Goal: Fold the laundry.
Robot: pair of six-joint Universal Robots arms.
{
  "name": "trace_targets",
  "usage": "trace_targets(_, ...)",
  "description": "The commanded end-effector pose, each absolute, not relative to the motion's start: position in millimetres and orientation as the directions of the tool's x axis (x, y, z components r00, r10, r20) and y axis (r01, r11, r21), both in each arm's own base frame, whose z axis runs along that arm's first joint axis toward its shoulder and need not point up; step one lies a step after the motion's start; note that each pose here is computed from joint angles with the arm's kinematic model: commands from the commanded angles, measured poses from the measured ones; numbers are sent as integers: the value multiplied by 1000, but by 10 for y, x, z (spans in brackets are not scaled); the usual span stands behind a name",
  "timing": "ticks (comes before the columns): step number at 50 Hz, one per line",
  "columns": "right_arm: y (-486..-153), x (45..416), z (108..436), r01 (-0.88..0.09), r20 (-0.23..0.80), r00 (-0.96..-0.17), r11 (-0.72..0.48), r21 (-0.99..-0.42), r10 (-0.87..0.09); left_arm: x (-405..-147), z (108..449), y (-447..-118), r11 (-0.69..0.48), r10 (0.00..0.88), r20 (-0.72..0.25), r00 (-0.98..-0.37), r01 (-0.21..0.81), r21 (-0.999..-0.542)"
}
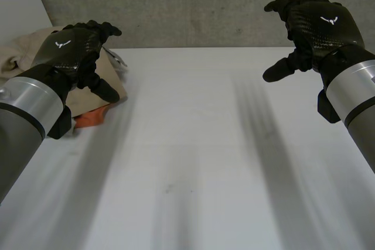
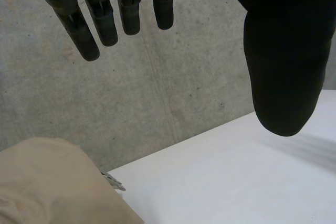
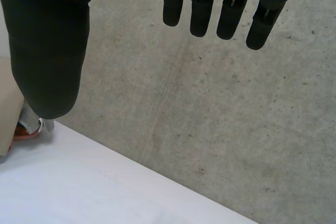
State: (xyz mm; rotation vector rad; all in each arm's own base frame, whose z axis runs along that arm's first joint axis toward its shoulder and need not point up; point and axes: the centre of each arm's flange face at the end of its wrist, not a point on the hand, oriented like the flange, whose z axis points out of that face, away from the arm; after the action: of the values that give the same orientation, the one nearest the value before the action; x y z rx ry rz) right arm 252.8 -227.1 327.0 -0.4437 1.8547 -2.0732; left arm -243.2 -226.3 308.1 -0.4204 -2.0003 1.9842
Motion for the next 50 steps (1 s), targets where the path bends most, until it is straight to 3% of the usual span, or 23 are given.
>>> trace_targets(1,-2312,2560,3396,36,62,-907,-223,-974,-416,-2327,3002,-2349,25,368,2,-930,8,-1000)
trace_targets(17,-2324,2583,3400,-6,111,-911,-258,-966,-396,-2330,3084,-2490,-71,419,-58,-906,31,-997)
trace_targets(25,-2337,2610,3329,-29,129,-905,-245,-969,-405,-1935,2799,-3632,-161,231,-181,-956,146,-976)
trace_targets(35,-2392,2764,3089,-61,148,-858,-190,-980,-492,-1501,2196,-4692,-105,64,-301,-951,294,-950)
trace_targets(43,-2516,2833,2779,-117,148,-806,-89,-989,-574,-1404,1718,-5056,-50,53,-354,-934,352,-935)
trace_targets(46,-2582,2798,2714,-140,145,-813,-53,-989,-564,-1402,1754,-5063,-53,48,-366,-929,363,-930)
trace_targets(50,-2661,2735,2716,-154,150,-826,-37,-987,-544,-1443,2178,-4955,-119,9,-342,-940,339,-933)
